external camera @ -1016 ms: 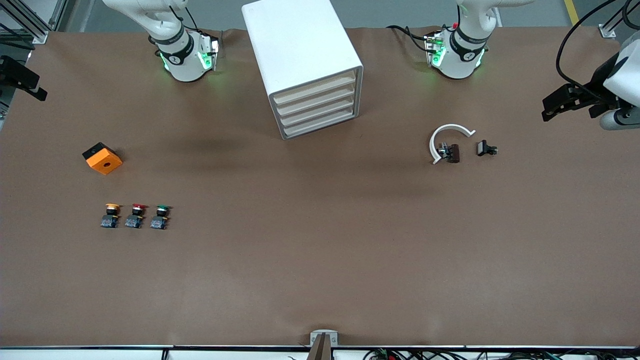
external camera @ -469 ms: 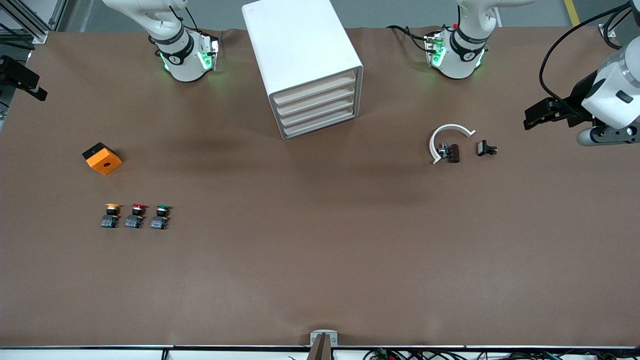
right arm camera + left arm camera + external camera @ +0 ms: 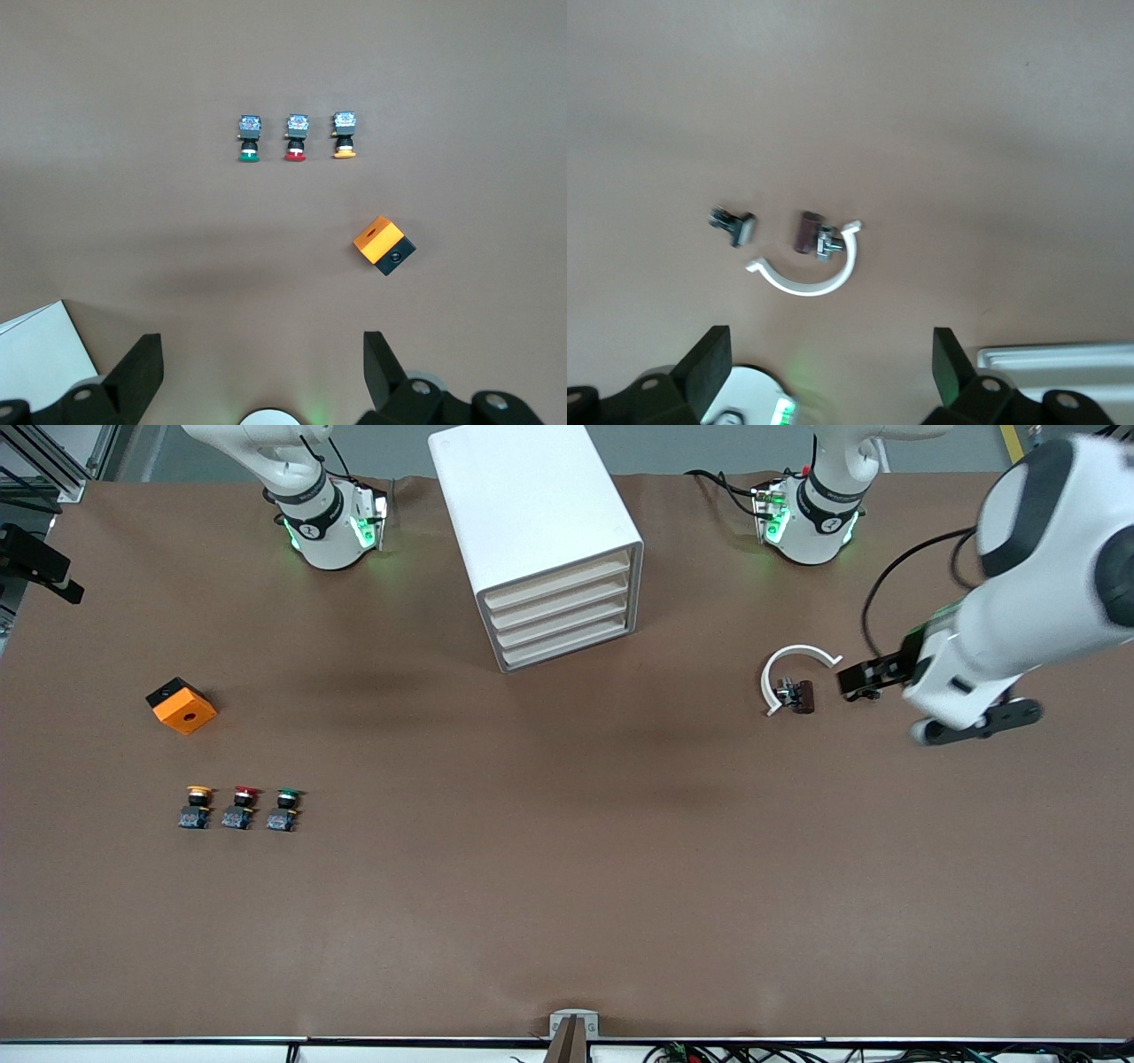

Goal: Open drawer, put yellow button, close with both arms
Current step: 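Reach the left gripper to the white cabinet's drawer front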

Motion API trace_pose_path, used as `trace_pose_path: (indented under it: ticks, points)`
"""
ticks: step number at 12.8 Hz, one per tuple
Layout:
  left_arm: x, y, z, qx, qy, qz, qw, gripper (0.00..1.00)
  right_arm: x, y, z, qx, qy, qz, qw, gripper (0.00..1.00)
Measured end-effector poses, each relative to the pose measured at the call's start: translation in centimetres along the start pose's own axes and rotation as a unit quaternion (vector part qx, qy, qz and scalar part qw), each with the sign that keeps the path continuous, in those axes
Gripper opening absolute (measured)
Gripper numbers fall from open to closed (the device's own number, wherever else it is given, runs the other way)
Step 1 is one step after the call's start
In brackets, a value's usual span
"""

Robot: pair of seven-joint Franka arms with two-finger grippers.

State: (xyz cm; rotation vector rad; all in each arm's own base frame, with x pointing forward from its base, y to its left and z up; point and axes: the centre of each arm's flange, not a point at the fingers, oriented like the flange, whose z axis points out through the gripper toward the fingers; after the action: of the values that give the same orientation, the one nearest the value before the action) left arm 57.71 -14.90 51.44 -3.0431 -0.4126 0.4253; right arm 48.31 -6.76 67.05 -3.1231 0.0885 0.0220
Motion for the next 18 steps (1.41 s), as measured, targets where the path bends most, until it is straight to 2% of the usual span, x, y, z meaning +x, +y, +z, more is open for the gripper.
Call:
trace_pose_path:
  ticks: [3, 5, 7, 10, 12, 13, 15, 16, 18]
  points:
    - [1.0, 6.2, 5.2, 0.002, -0.046, -0.091, 0.995, 1.0, 0.0, 0.0, 0.0, 0.0, 0.0, 0.0, 1.0, 1.0]
    - [1.0, 10.3, 8.5, 0.003, -0.074, -0.184, 0.98, 1.0, 0.0, 0.0, 0.0, 0.0, 0.0, 0.0, 1.0, 1.0]
    - [0.9, 13.9, 11.3, 0.008, -0.095, -0.269, 0.958, 1.0, 0.0, 0.0, 0.0, 0.0, 0.0, 0.0, 1.0, 1.0]
    - [1.2, 16.6, 14.2, 0.012, -0.146, -0.391, 0.908, 1.0, 0.0, 0.0, -0.1, 0.0, 0.002, 0.0, 1.0, 1.0]
    - [1.3, 17.3, 15.2, 0.016, -0.185, -0.463, 0.867, 1.0, 0.0, 0.0, -0.2, 0.0, 0.002, 0.0, 1.0, 1.0]
    - [1.2, 17.6, 15.8, 0.025, -0.203, -0.501, 0.841, 1.0, -0.1, 0.0, -0.2, 0.0, 0.002, 0.0, 1.0, 1.0]
    - [0.8, 18.0, 17.4, 0.069, -0.225, -0.567, 0.789, 1.0, -0.1, 0.0, -0.2, 0.0, 0.002, 0.0, 1.0, 1.0]
    - [0.2, 18.4, 18.3, 0.095, -0.238, -0.585, 0.77, 1.0, -0.1, 0.0, -0.2, 0.0, 0.003, 0.0, 1.0, 1.0]
    - [-1.4, 19.9, 20.2, 0.137, -0.272, -0.595, 0.744, 1.0, 0.1, 0.1, -0.1, 0.001, 0.001, 0.001, 1.0, 1.0]
